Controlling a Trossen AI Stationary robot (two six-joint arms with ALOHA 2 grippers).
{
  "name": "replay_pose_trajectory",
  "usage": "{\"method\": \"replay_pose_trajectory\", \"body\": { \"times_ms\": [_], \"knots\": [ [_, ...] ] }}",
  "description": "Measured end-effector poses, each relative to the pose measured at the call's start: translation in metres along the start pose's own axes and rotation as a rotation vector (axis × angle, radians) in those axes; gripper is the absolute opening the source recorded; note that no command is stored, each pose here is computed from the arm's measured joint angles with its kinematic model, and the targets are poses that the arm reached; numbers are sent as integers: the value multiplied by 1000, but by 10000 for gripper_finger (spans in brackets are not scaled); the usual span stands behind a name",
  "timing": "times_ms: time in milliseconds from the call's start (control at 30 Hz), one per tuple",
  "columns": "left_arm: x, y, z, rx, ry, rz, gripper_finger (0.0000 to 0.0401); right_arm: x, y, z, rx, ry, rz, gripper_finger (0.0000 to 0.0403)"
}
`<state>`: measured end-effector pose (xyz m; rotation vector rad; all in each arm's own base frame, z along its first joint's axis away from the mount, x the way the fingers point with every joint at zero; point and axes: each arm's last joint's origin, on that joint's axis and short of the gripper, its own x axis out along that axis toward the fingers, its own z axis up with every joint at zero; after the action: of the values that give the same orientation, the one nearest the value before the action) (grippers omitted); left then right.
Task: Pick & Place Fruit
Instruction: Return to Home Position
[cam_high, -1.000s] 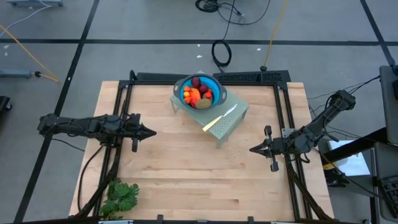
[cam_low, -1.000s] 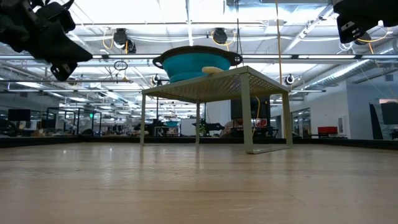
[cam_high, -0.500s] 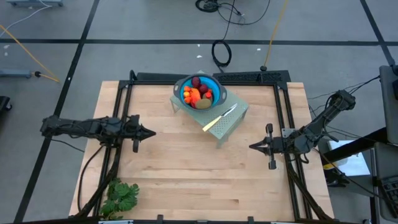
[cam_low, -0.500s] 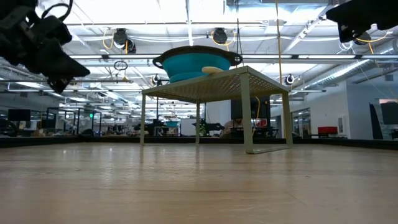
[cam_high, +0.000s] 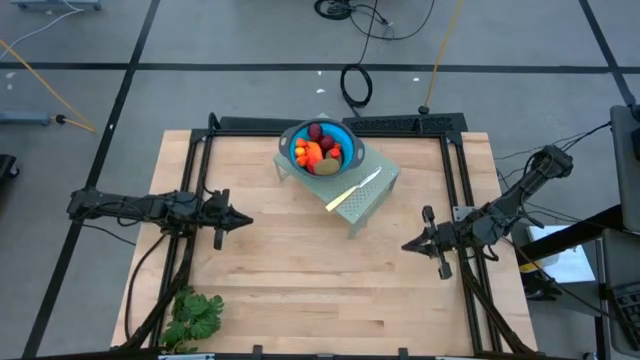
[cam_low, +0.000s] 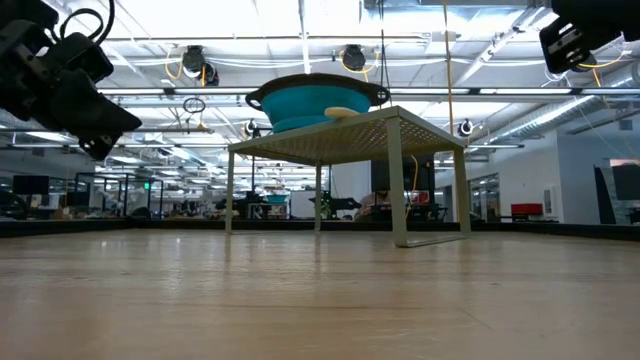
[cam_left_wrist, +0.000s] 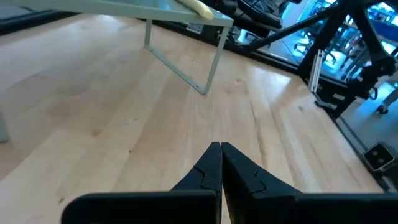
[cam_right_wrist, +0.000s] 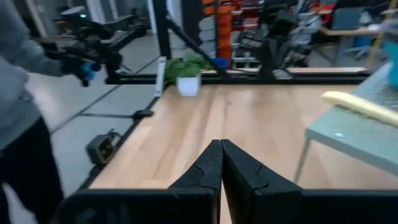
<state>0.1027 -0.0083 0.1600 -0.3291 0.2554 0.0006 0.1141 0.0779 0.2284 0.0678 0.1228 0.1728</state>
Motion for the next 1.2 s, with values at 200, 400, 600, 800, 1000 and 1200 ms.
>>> {"method": "replay_pose_trajectory", "body": {
  "times_ms": [200,400,600,800,1000,1200],
  "knots": [
    [0,0,0,85,1,0,6,4,-6,0,36,19,68,0],
    [0,0,0,85,2,0,6,7,-22,2,43,18,-16,0],
    [0,0,0,85,3,0,5,-5,-34,13,-10,-81,-26,0],
    [0,0,0,85,4,0,16,-26,-39,16,-7,-134,-21,0],
    [0,0,0,85,4,1,9,-42,-43,14,-2,-156,-19,0],
    [0,0,0,85,4,1,4,-43,-44,3,-2,-157,-1,0]
  ]
}}
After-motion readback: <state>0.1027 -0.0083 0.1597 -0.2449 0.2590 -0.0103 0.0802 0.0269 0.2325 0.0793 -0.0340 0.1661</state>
